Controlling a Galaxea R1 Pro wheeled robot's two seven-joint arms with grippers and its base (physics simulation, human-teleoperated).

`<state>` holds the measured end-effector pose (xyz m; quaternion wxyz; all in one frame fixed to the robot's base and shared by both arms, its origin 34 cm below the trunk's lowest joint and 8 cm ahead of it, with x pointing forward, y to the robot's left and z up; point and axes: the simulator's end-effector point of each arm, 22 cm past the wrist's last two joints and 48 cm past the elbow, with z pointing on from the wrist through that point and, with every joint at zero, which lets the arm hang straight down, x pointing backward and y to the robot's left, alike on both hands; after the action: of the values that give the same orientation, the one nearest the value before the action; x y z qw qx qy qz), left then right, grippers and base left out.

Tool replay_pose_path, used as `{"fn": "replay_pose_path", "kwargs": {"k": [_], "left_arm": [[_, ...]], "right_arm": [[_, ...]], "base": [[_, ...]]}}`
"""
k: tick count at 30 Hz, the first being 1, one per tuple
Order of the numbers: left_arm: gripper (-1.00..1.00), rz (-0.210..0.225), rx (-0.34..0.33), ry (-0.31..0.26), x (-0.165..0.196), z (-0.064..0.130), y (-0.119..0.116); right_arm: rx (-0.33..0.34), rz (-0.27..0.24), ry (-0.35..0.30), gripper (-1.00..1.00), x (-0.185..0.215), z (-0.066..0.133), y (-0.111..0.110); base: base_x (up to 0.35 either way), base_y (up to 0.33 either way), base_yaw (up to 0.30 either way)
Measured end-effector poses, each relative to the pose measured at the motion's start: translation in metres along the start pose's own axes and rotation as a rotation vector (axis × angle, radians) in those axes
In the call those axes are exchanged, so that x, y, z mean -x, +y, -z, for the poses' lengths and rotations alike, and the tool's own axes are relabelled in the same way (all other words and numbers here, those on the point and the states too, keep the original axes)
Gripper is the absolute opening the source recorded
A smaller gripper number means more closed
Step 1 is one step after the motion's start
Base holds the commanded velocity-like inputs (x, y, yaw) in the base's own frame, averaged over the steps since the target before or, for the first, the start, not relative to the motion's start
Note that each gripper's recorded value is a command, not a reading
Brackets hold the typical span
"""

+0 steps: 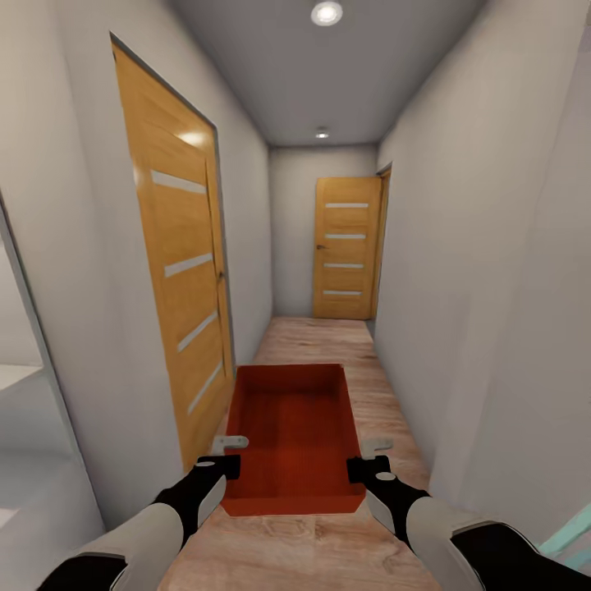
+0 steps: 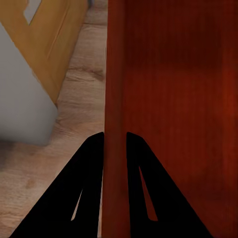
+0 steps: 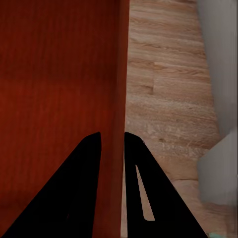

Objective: Move the two storage containers from the living room to the garage. In the garage, place one container on the floor and stack the other container on top of it (either order is fine).

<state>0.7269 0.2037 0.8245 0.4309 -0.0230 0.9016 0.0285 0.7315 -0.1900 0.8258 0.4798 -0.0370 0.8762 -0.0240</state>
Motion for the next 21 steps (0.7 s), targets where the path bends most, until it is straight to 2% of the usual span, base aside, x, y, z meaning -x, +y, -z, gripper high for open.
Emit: {"fn": "replay_pose_path", "kwargs": {"k": [21], "left_arm": [[-1.00,0.000,0.001,0.001,-0.0006,-0.0001,0.0006]], "right_arm": [[0.000,0.000,0.001,-1.00,-0.0004,0.0001,0.0003]], "base": [[0.330,0.005,-0.007]]}}
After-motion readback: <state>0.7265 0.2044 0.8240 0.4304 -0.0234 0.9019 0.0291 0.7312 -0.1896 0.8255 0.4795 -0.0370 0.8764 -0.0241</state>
